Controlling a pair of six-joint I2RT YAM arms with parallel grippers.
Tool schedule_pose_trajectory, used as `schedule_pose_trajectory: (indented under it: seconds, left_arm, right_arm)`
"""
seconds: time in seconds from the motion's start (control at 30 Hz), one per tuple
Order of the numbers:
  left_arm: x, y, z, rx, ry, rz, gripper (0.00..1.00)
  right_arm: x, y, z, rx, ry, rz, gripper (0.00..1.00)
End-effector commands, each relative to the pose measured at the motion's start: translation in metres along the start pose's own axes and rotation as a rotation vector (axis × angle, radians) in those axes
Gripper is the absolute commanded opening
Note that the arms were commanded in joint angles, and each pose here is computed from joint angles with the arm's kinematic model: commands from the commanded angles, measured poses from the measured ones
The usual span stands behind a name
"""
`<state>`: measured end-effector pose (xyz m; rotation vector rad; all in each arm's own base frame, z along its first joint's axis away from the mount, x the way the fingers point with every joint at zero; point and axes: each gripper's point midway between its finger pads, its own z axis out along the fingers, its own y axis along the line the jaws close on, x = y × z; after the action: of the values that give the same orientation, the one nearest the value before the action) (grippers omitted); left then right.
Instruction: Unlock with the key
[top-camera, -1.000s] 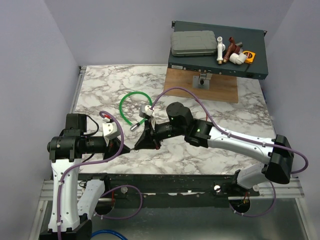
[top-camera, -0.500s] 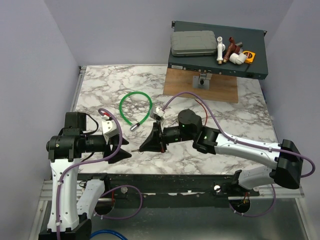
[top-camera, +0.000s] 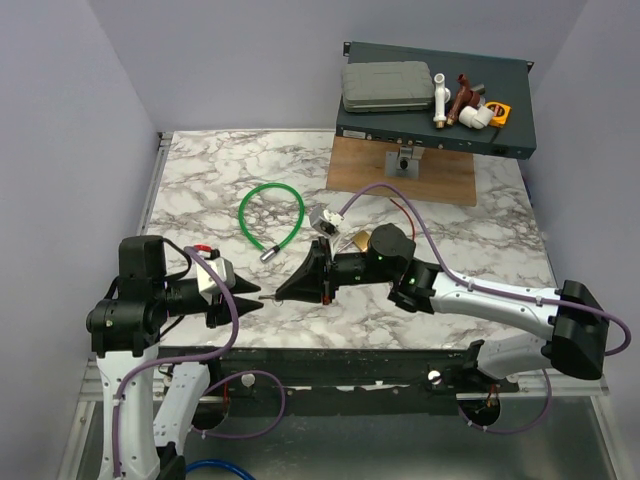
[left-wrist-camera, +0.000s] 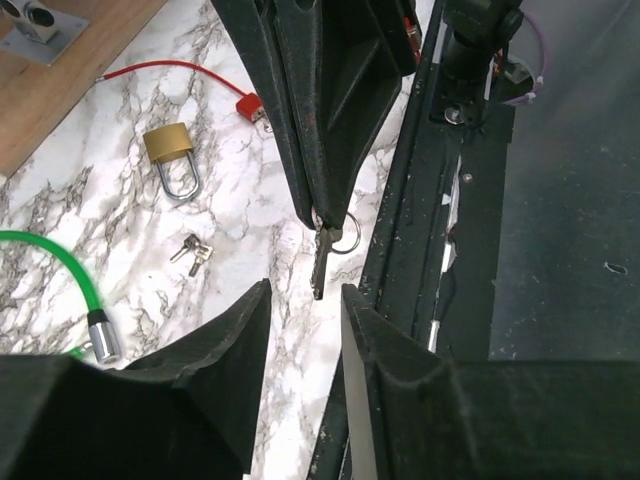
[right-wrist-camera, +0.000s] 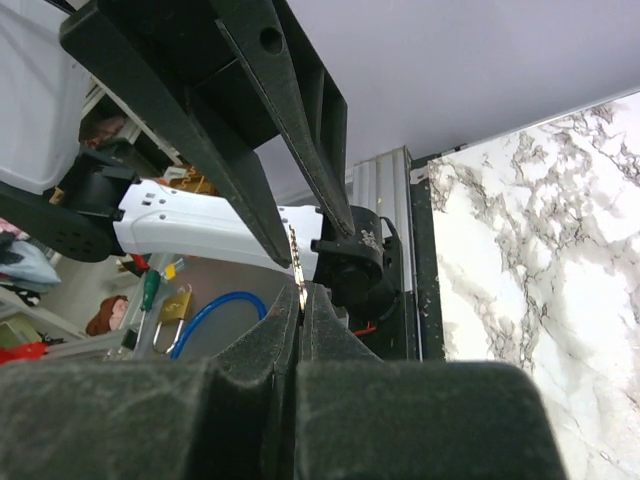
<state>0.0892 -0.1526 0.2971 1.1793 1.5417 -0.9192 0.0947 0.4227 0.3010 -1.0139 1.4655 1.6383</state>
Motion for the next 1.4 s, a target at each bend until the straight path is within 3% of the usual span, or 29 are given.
schedule_pose_trajectory:
  seconds: [0.0, 0.13, 0.27, 0.33, 0.53, 1.37]
  left_arm:
    - [-0.005, 0.001, 0.002, 0.015, -0.03, 0.04, 0.31]
    - [-0.007, 0.0, 0.002, 0.019, -0.038, 0.04, 0.27]
    - [-0.014, -0.001, 0.003, 0.036, -0.069, 0.021, 0.12]
    - [-0.018, -0.003, 0.004, 0.055, -0.089, 0.01, 0.09]
    - [-0.02, -0.011, 0.005, 0.1, -0.115, -0.019, 0.24]
    - [-0.02, -0.034, 0.002, 0.169, -0.131, -0.031, 0.25]
  right_arm:
    - [-0.018, 0.003, -0.008, 0.004, -0.08, -0.005, 0.01]
    - [-0.019, 0.003, -0.012, 0.01, -0.096, 0.003, 0.01]
    - [-0.017, 0.002, -0.012, 0.008, -0.103, 0.016, 0.01]
    - [-0.018, 0.003, -0.012, 0.003, -0.11, 0.017, 0.01]
    - [-0.019, 0.0, -0.01, 0.006, -0.114, 0.013, 0.01]
    - [-0.027, -0.001, -0.007, 0.008, -0.133, -0.013, 0.01]
